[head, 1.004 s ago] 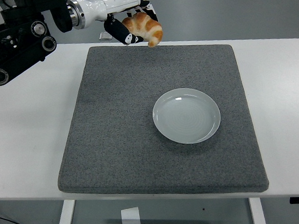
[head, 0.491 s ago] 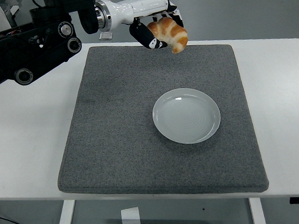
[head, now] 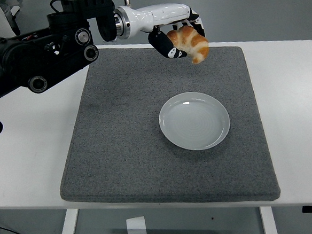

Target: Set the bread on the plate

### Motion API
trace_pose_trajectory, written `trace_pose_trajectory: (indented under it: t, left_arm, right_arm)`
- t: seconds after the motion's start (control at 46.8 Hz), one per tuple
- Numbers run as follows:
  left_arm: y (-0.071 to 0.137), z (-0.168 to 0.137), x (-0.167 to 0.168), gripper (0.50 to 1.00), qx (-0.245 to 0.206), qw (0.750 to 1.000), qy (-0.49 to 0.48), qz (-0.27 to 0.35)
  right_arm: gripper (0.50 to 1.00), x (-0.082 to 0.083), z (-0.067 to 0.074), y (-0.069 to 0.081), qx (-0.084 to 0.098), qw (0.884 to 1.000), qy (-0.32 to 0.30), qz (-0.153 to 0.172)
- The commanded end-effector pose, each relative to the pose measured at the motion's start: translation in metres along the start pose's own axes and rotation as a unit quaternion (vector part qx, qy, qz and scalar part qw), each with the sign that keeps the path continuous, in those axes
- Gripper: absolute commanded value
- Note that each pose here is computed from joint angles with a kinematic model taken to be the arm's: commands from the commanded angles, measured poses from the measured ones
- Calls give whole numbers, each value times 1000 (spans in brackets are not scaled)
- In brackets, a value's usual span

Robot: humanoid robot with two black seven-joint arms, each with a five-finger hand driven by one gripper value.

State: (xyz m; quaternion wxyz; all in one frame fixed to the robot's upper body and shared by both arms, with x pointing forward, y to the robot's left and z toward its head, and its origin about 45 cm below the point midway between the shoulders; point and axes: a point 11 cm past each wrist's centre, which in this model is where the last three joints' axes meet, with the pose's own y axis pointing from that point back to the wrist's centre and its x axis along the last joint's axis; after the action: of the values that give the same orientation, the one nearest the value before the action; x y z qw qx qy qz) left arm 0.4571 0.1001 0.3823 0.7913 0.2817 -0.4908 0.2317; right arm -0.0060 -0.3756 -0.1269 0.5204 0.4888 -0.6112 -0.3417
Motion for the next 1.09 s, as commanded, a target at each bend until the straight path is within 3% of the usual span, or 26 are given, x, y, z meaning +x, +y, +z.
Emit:
trace_pose_trajectory:
  t: [0.0,0.47,0.769,1.068]
  left_arm:
    - [0,-1,-3,500,2,1000,-2,-4]
    - [-20,12,-55,500,-16,998,12,-53]
    - [-25,9,-72,500,-7,997,-9,-70]
    - [-37,16,-122,500,-13,994,-26,-108]
  right_arm:
    - [932,0,0,0,0,1000,0,0]
    - [932,0,0,0,0,1000,0,0]
    - [932,0,0,0,0,1000,0,0]
    - [932,0,0,0,0,1000,0,0]
